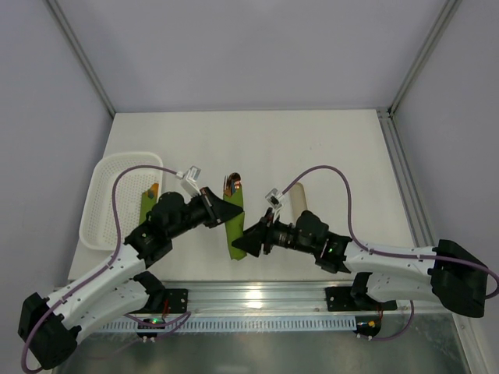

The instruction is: Place the utensils on the paper napkin and roll it up

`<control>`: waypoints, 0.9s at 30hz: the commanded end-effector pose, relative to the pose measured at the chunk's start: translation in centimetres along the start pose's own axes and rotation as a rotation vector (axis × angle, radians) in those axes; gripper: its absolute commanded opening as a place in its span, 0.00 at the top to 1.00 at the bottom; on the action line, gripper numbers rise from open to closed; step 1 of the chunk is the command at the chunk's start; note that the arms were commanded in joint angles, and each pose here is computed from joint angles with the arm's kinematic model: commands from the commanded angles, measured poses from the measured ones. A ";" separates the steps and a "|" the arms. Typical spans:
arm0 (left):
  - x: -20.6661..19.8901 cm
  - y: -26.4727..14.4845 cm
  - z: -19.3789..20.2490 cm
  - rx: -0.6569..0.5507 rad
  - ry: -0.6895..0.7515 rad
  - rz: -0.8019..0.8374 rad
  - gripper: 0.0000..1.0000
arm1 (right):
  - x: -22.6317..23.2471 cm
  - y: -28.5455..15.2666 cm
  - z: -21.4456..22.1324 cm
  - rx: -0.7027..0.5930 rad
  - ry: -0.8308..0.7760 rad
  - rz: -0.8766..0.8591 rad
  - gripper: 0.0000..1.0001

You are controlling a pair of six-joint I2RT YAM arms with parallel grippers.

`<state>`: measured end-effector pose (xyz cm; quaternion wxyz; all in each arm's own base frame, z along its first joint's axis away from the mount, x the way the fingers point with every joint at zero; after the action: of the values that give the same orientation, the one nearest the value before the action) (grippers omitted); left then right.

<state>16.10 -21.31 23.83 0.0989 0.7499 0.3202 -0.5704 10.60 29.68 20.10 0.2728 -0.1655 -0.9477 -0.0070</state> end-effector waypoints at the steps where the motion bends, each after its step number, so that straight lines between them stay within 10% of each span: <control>1: -1.9 -0.4 -0.2 -0.001 0.014 0.104 1.00 | 1.0 0.4 -1.4 -0.070 -0.002 -0.076 0.45; 14: -2.2 -0.7 -0.2 -0.006 0.008 0.134 1.00 | 1.5 0.8 -1.4 -0.100 0.029 -0.166 0.54; 27: -2.2 -0.8 -0.3 -0.013 0.023 0.121 1.00 | 1.2 0.5 -1.1 -0.105 0.055 -0.192 0.96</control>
<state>15.59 -21.19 24.64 0.1131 0.7649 0.2977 -0.5599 10.46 30.39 19.94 0.3241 -0.1082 -0.9384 -0.0511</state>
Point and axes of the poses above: each gripper's point midway between its finger pads, its own y axis out along the fingers, its own x axis along the line the jaws close on, z = x × y, the point moved 6 cm from there along -y, back along the fingers, and after that the axes turned 9 degrees about -y, right-handed, at the moved point
